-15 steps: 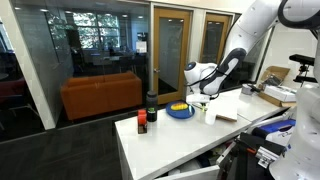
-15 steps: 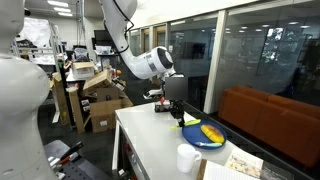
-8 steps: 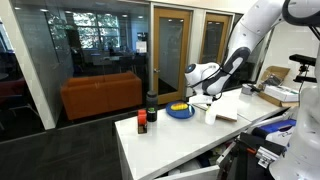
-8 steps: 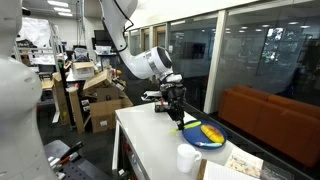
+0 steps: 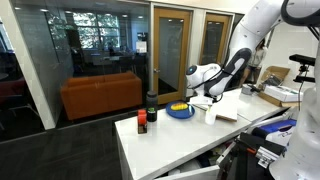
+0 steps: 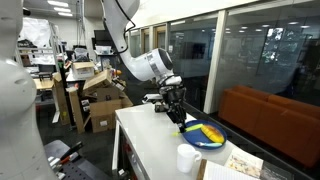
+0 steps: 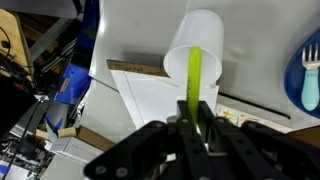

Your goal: Pick the marker and put it in the cup

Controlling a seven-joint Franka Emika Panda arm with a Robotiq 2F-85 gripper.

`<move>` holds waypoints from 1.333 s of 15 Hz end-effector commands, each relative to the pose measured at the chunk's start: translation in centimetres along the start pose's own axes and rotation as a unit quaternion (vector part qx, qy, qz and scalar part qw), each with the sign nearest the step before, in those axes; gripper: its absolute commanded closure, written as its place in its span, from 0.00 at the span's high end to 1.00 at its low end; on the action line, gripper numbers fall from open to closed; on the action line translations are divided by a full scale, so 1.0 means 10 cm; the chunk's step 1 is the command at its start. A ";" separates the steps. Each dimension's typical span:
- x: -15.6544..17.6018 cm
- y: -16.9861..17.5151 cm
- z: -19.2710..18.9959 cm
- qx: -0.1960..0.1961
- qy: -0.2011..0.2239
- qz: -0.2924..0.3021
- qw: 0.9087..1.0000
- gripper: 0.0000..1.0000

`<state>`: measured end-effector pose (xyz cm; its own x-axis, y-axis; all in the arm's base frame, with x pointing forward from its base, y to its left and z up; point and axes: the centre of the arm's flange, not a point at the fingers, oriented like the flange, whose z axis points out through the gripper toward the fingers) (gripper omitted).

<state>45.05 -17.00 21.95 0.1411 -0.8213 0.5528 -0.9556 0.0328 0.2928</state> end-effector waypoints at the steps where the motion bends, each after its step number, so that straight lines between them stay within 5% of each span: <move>1: 0.03 -0.03 0.09 0.004 0.018 0.021 1.000 0.03; 20: -0.09 -0.08 0.49 -0.038 0.113 0.058 0.991 0.03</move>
<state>44.10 -18.98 17.90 0.0928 -0.7037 0.7044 -0.9500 0.1492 0.2743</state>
